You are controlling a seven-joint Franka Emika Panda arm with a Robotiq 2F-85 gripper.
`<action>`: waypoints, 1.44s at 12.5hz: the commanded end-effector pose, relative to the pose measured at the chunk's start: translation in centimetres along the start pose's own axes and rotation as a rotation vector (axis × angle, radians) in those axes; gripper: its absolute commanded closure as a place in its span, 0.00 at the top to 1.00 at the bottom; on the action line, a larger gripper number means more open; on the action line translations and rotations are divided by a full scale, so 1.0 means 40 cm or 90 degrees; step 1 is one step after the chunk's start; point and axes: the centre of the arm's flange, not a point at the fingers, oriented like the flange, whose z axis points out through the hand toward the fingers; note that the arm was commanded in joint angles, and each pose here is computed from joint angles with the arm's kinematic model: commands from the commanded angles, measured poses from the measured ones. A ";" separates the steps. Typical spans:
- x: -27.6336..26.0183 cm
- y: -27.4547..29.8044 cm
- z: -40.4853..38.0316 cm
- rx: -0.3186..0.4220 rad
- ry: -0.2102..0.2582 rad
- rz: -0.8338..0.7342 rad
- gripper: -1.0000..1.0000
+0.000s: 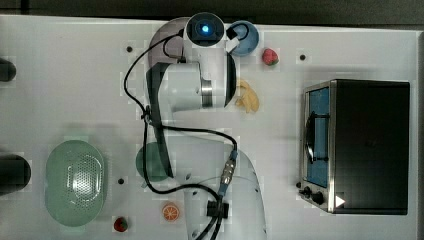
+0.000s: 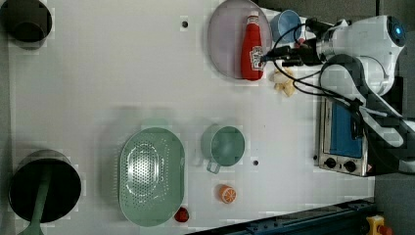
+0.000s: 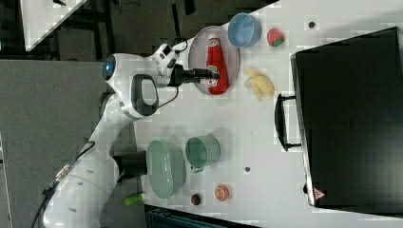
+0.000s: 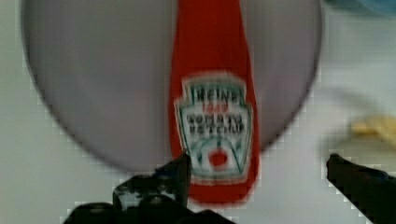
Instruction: Pick ketchup from plate and place it on table.
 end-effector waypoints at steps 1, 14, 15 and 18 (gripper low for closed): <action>0.038 -0.051 0.043 0.004 0.008 -0.050 1.00; 0.121 -0.064 0.175 0.001 0.045 -0.065 0.57; 0.122 -0.060 0.173 0.000 0.046 -0.064 0.57; 0.132 -0.056 0.110 -0.001 0.059 -0.062 0.57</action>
